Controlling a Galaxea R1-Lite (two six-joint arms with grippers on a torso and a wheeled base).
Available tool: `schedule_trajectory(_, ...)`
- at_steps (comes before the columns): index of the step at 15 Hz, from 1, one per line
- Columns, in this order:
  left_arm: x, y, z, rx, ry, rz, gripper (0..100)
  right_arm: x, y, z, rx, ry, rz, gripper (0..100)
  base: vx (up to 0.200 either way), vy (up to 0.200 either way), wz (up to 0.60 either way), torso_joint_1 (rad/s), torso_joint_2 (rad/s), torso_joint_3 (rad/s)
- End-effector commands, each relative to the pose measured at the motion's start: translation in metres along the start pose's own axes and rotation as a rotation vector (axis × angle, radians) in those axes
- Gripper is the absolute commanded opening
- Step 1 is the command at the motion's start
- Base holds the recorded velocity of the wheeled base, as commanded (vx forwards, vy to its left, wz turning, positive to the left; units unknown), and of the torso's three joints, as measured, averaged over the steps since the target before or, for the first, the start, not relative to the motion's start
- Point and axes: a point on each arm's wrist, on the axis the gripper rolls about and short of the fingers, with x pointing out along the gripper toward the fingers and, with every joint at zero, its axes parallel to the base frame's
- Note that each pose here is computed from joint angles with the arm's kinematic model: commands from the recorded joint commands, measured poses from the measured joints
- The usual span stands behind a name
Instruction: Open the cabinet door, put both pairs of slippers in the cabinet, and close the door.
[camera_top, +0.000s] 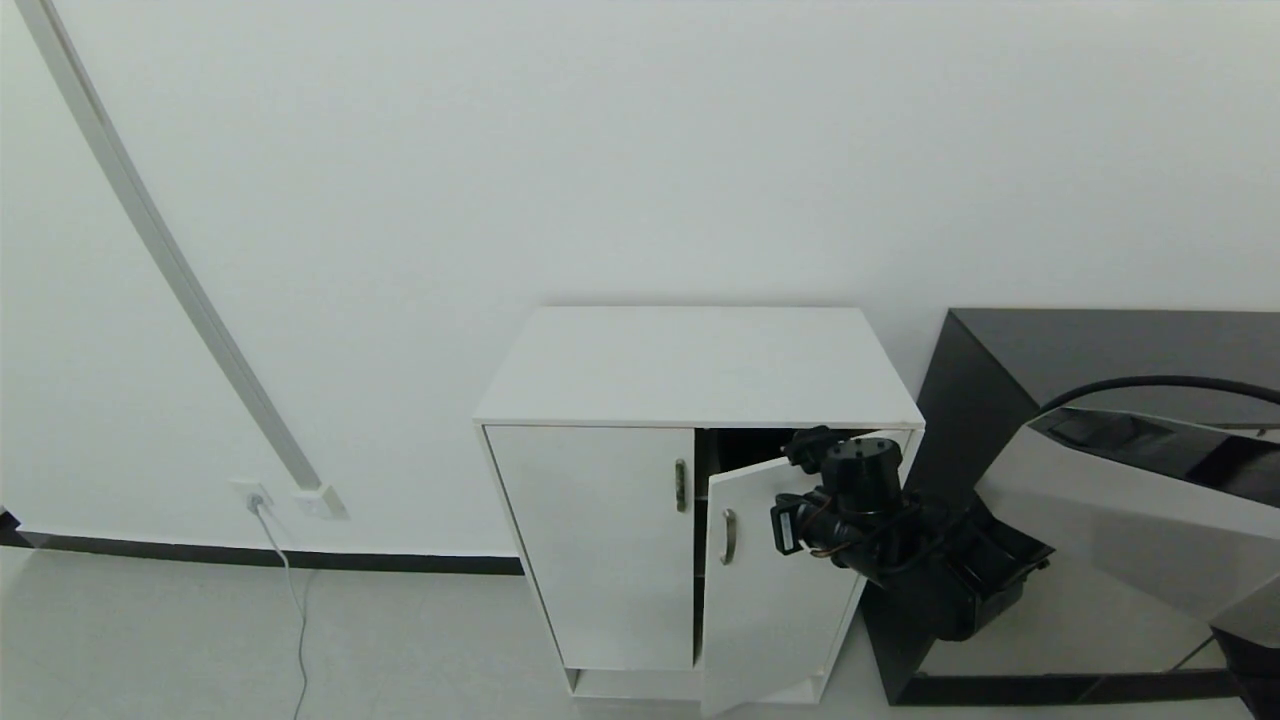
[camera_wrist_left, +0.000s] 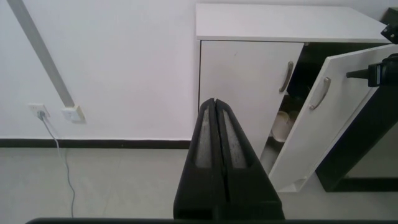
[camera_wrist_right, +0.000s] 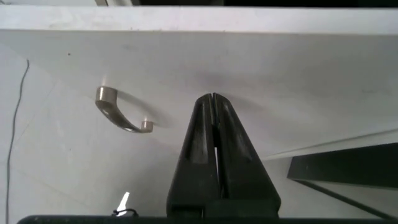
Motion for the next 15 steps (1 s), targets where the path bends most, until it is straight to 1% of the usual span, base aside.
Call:
schedule_trajectory(1,0.000,0.000,0.000,-0.001,0.001,0.000,0,0.005,-0.001,-0.001,0.002,-0.003,-0.005,0,0.000,0.000,0.00,0.000,0.00,0.000)
schedule_trajectory(6,0.000,0.000,0.000,-0.001,0.001,0.000,0,0.014,-0.004,-0.003,0.004,-0.006,-0.012,0,0.000,0.000,0.00,0.000,0.00,0.000)
schedule_trajectory(9,0.000,0.000,0.000,-0.001,0.001,0.000,0,0.021,-0.006,0.000,0.008,-0.024,-0.018,0,0.000,0.000,0.00,0.000,0.00,0.000)
schedule_trajectory(15,0.000,0.000,0.000,0.001,0.001,0.002,0,0.034,-0.008,0.011,0.010,-0.021,-0.026,0,0.000,0.000,0.00,0.000,0.00,0.000)
